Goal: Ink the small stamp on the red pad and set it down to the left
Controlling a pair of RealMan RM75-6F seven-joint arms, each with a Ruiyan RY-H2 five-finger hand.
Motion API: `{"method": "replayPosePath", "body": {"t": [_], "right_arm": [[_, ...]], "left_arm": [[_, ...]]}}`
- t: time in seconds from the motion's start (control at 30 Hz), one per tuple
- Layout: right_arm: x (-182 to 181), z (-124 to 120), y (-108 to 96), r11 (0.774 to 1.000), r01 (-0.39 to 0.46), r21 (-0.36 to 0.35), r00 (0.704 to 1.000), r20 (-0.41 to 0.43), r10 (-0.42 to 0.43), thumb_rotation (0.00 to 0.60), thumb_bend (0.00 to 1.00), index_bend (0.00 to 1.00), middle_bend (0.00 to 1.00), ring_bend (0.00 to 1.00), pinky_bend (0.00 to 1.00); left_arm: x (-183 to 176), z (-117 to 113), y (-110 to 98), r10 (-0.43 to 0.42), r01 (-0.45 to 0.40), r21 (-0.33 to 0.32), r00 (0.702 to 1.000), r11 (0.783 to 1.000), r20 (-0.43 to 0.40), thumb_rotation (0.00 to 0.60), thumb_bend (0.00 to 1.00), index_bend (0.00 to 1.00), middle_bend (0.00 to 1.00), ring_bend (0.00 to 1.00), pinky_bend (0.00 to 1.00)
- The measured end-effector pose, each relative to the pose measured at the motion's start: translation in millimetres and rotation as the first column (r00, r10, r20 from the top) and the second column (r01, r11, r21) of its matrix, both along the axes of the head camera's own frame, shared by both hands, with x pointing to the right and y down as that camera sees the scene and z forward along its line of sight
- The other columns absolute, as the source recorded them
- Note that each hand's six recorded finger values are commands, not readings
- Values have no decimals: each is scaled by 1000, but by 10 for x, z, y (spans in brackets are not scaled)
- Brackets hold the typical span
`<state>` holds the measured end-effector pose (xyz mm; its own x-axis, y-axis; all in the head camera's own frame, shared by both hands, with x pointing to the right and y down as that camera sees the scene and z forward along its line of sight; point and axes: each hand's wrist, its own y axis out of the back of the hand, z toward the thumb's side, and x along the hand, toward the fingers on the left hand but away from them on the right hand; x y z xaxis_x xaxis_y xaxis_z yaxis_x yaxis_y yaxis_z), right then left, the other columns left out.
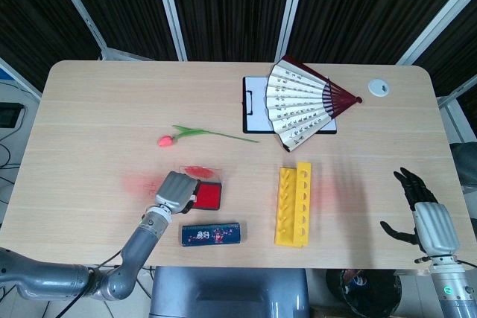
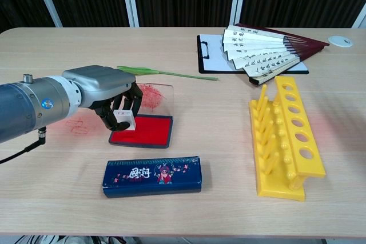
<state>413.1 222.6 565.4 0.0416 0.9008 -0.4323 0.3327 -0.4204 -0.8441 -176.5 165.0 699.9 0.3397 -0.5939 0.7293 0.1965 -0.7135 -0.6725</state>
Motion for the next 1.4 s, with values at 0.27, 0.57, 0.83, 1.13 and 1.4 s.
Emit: {"method": "replayPosePath", "body": {"t": [0.27, 0.57, 0.83, 1.13, 1.4], "right_arm": [[2, -3, 1, 1000, 0, 1, 1000, 0, 0, 600, 258, 9, 0, 0, 193], [1, -3, 1, 1000, 1, 1, 1000, 0, -1, 600, 258, 9, 0, 0, 193], [0, -1, 1, 1000, 1, 0, 1000, -1, -1, 600, 258, 8, 0, 0, 193], [3, 2, 0, 1000, -2, -1, 1000, 1, 2, 600, 258, 9, 0, 0, 193], [6, 6, -1, 1000, -5, -5, 1000, 1, 5, 600, 258, 9, 0, 0, 193]], "left_arm": [[-5, -2, 1, 15, -15, 5, 1000, 1000, 10, 600, 451, 620, 601, 448, 552], [15, -17, -3, 15, -15, 7, 1000, 1000, 6, 600, 451, 620, 601, 448, 552], [18, -18, -8, 16, -16, 7, 1000, 1000, 10, 600, 451, 620, 601, 448, 551], [35, 13, -7, 20, -20, 0, 1000, 1000, 15, 600, 451, 620, 600, 448, 551], [57, 63, -19, 29, -29, -15, 999, 999, 21, 600, 451, 620, 601, 448, 551]]}}
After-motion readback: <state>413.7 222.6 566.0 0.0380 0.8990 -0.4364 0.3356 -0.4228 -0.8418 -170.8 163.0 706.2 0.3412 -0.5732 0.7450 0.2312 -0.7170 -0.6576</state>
